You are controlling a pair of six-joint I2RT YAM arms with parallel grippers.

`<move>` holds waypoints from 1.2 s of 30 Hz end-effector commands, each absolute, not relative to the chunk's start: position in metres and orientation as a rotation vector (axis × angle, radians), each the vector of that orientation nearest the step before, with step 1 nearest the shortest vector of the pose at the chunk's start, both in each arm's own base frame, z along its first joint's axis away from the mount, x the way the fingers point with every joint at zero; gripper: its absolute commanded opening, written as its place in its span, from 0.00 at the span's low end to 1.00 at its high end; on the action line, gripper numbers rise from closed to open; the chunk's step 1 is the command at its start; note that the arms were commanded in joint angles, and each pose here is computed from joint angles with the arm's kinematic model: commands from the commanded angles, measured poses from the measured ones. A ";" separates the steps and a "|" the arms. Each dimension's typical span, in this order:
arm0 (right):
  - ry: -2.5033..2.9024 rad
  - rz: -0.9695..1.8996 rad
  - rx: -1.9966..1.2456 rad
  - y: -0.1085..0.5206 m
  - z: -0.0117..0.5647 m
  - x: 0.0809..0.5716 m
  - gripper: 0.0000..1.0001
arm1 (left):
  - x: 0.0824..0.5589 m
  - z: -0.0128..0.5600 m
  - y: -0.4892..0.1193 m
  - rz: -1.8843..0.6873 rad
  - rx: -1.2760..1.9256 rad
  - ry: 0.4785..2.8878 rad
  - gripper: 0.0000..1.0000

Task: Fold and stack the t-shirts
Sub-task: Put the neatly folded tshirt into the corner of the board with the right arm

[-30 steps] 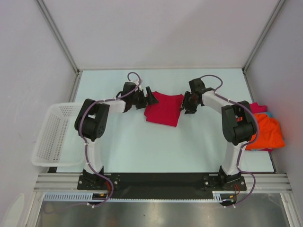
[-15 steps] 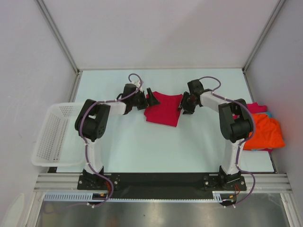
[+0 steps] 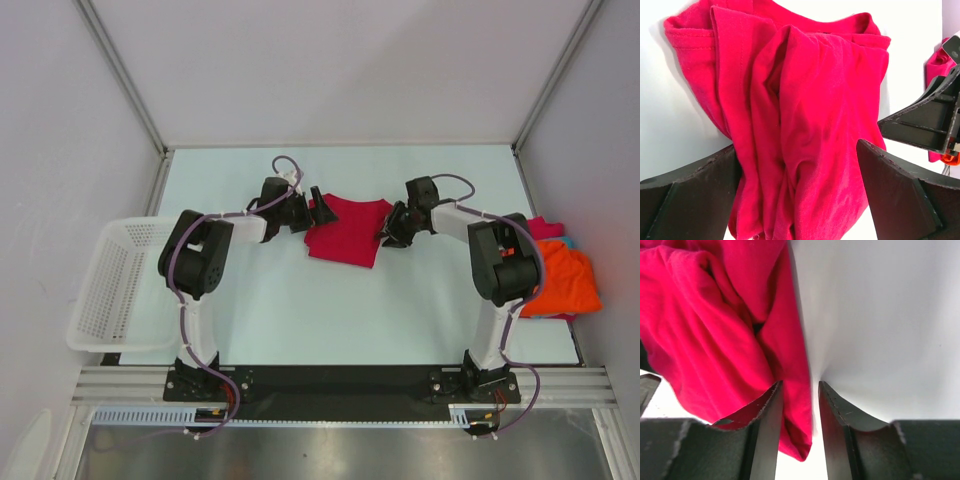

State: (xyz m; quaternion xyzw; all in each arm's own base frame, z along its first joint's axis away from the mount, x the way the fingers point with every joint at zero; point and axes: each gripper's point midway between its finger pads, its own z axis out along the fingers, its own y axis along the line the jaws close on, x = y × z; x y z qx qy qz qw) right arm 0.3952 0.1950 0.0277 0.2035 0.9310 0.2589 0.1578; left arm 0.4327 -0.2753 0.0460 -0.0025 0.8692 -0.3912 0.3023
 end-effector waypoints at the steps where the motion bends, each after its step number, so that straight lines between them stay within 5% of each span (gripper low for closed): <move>1: 2.564 0.864 0.570 0.203 0.063 0.403 0.41 | 0.398 0.010 -0.269 -0.981 -0.019 2.490 1.00; 36: 2.584 0.935 0.558 0.212 0.059 0.405 0.48 | 0.404 0.015 -0.266 -0.940 -0.008 2.492 1.00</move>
